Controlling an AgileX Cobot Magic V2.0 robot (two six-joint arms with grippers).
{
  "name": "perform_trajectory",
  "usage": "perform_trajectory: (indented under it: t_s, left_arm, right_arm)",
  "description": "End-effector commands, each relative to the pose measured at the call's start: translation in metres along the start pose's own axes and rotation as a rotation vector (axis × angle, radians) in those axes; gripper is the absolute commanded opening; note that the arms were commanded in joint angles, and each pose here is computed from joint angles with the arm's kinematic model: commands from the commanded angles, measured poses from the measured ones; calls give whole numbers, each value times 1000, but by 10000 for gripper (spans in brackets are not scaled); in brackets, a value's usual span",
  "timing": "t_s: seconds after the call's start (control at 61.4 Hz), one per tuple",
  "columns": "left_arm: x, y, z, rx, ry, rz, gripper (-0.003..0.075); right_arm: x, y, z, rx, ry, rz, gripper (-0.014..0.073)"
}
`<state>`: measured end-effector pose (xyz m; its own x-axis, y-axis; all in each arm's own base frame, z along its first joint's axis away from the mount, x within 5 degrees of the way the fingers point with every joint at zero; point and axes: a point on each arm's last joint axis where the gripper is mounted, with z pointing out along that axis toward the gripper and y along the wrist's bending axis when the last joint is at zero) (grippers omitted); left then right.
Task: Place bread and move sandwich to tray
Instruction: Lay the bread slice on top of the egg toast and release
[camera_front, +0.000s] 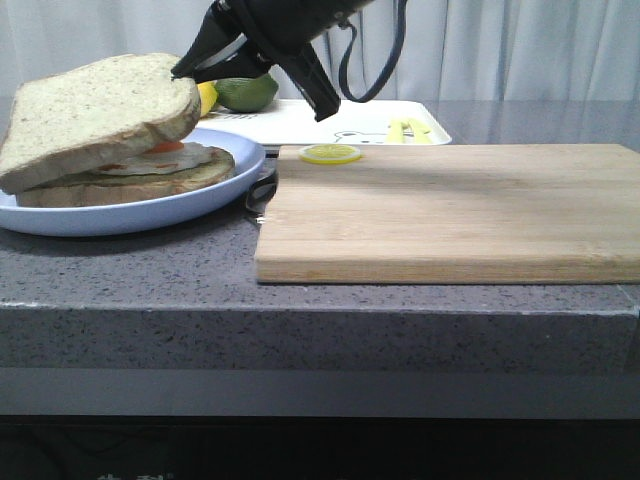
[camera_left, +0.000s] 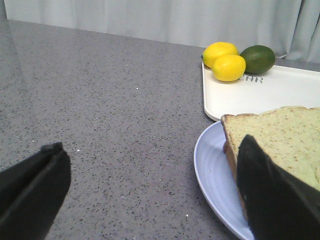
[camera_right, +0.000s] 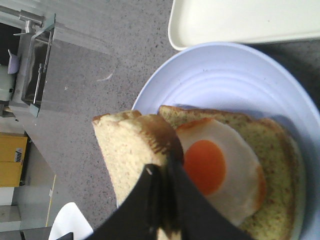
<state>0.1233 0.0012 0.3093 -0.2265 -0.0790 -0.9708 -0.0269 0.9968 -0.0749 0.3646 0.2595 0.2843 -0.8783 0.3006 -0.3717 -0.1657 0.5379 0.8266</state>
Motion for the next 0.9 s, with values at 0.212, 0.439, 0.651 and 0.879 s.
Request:
perform_trajectory:
  t_s: [0.212,0.439,0.651,0.879]
  left_arm:
    - [-19,-2,-2,10,-109,-11,659]
    - [-19,-2,-2,10,-109,-11,659]
    - [-19,-2,-2,10,-109,-11,659]
    - [-19,-2,-2,10,-109,-11,659]
  right_arm:
    - [-18,18,-25,-50,-65,-24,-54]
    - [-15,17,-26,-49,-13,-42,135]
    - [-13,17,-27,-57,23,-45,300]
    - [-19,17,-37,-63,14,-44,403]
